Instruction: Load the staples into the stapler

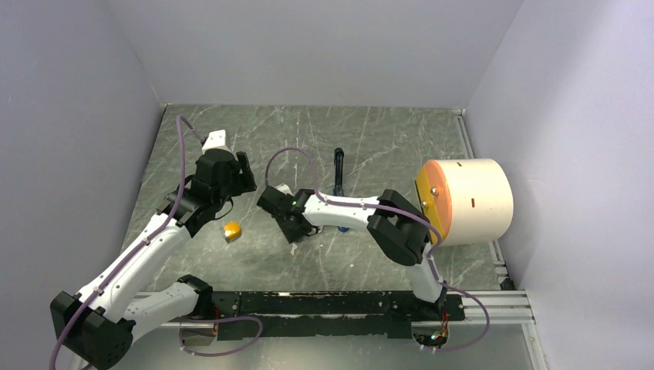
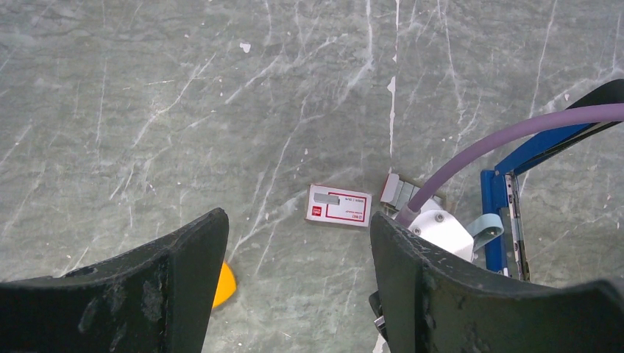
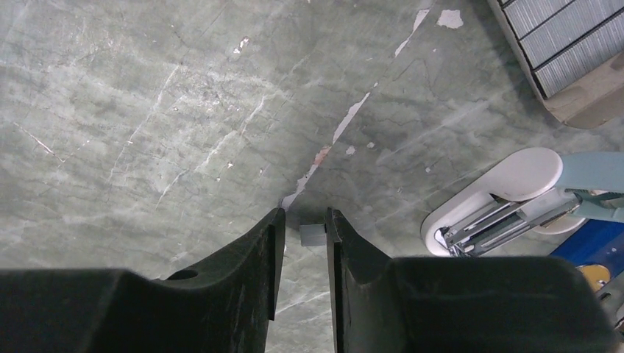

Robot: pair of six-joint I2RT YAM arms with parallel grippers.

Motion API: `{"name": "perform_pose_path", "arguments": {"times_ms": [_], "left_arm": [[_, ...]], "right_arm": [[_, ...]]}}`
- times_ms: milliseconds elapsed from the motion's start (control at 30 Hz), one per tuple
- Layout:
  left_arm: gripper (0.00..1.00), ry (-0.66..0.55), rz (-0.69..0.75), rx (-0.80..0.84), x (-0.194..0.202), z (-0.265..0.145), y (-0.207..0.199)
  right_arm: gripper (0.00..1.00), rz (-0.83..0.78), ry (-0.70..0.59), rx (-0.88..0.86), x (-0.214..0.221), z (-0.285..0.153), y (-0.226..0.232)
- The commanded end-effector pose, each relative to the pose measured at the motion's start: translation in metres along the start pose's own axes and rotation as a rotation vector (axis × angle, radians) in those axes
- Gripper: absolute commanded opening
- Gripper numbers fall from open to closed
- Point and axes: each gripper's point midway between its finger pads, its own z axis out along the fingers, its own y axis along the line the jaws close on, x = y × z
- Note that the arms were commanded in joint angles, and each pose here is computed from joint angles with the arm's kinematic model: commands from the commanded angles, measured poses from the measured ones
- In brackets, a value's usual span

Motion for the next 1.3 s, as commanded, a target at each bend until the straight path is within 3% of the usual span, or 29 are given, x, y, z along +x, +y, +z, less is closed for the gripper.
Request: {"name": "perform_pose_path", "arguments": {"times_ms": [0, 467, 867, 1067, 1267], "left_arm": [[0.75, -0.026, -0.017, -0.002, -0.006, 0.002, 0.001], [0.75, -0.015, -0.011, -0.004, -0.004, 0.003, 0.0], [0.75, -0.018, -0.015, -0.002, -0.005, 0.002, 0.0], [0.75, -0.014, -0.015, 0.005, -0.004, 0.003, -0.001], [0.75, -0.014, -0.015, 0.011, -0.004, 0.003, -0.002]], "right_arm": [[0.31, -0.024, 0.062, -0.026, 0.012, 0.008, -0.002], [0.24, 0.0, 0.079, -0.007, 0.016, 0.01, -0.011], [0.23, 0.204, -0.174, 0.035, -0.032, -0.03, -0.022], [0.23, 0.384, -0.321, 0.17, -0.048, -0.059, -0.058], [0.24, 0.544, -0.372, 0.286, -0.046, -0.069, -0.091]]}}
